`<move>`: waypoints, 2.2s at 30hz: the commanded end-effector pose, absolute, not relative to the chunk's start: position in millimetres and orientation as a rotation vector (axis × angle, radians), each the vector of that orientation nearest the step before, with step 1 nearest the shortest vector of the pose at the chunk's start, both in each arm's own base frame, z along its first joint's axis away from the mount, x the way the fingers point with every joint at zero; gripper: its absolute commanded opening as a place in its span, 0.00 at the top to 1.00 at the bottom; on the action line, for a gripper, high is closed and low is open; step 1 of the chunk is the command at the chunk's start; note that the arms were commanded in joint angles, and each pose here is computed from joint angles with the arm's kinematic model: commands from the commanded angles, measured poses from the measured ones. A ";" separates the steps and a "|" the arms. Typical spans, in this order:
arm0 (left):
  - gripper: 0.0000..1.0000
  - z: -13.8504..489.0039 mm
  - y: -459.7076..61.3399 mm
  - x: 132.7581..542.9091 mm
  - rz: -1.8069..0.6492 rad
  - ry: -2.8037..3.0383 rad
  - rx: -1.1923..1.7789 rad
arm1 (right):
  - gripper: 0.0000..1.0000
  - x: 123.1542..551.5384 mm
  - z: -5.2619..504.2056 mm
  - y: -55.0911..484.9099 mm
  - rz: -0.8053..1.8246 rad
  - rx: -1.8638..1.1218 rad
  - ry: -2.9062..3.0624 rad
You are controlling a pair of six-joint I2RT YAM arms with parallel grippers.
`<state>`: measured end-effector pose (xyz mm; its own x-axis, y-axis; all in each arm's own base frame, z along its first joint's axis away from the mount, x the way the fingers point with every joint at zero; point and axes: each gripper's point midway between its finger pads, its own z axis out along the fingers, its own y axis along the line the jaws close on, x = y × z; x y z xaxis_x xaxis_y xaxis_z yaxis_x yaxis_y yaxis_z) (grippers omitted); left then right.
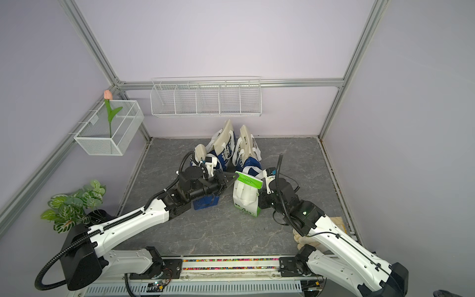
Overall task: Open the takeout bag
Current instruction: Place the takeout bag at the center of the board, then open the takeout bag at the center of the board.
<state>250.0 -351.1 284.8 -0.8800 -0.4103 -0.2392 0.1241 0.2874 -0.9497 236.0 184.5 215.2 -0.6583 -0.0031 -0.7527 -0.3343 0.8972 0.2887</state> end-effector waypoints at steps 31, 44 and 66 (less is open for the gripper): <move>1.00 307.5 -364.9 259.0 -1.663 2.052 -0.233 | 0.00 252.2 310.7 183.8 -0.063 -0.539 2.046; 1.00 308.7 -371.2 257.6 -1.644 2.076 -0.163 | 0.09 260.8 307.7 182.0 0.052 -0.451 2.037; 1.00 322.8 -370.6 258.0 -1.644 2.056 -0.153 | 0.08 257.5 293.7 222.2 0.033 -0.651 2.058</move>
<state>256.7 -366.6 289.1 -0.8851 -0.3700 -0.2823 0.1610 0.3256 -0.9317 252.1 219.7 291.1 -0.4351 -0.4040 -0.8047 -0.4753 0.8621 -0.1759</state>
